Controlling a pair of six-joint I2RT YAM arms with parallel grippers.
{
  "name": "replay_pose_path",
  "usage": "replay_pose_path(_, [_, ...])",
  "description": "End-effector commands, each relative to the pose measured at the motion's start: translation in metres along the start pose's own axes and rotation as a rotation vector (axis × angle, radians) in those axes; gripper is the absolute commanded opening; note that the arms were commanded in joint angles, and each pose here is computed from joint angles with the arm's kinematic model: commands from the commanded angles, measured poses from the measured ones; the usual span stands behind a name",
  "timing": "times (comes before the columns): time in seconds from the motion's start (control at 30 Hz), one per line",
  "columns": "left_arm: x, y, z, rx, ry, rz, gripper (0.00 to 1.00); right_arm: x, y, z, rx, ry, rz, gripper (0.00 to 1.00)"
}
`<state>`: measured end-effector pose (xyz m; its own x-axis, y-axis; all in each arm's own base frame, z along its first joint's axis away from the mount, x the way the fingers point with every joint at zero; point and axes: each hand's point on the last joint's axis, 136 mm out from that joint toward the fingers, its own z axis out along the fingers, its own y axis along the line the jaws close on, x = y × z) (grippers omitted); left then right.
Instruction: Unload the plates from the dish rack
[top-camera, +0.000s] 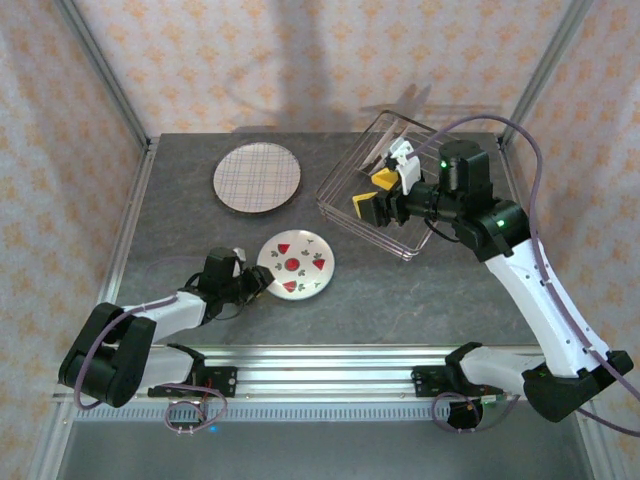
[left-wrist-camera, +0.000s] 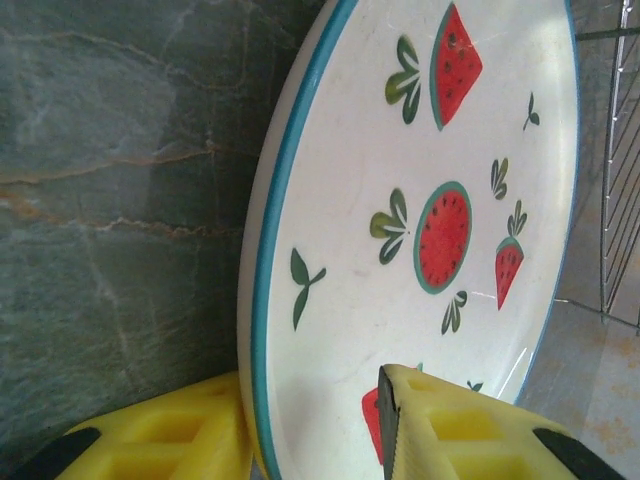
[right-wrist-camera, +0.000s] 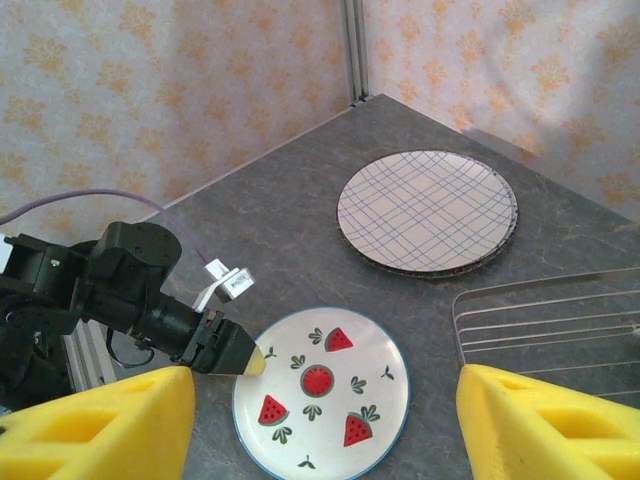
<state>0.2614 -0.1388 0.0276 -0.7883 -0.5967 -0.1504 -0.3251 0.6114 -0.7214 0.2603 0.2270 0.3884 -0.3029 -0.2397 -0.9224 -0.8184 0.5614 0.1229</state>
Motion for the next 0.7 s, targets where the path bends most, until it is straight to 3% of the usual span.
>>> replay_pose_path(0.0, [-0.009, 0.0, -0.005, -0.042, -0.029, 0.021, 0.42, -0.01, -0.003, -0.002, 0.028, -0.031, 0.0, 0.7])
replay_pose_path(0.23, [-0.013, 0.005, -0.024, -0.167, -0.036, 0.029, 0.6, -0.02, -0.031, -0.004, 0.184, -0.062, 0.058, 0.7])
replay_pose_path(0.43, [-0.025, 0.006, -0.068, -0.362, -0.083, 0.037, 0.77, -0.021, -0.117, -0.015, 0.655, -0.066, 0.295, 0.64])
replay_pose_path(0.57, [-0.044, -0.029, -0.097, -0.335, -0.156, 0.074, 0.8, -0.005, -0.167, -0.016, 0.915, 0.054, 0.461, 0.62])
replay_pose_path(0.67, [-0.061, -0.068, -0.116, -0.252, -0.219, 0.11, 0.81, 0.007, -0.197, -0.01, 1.013, 0.109, 0.58, 0.62])
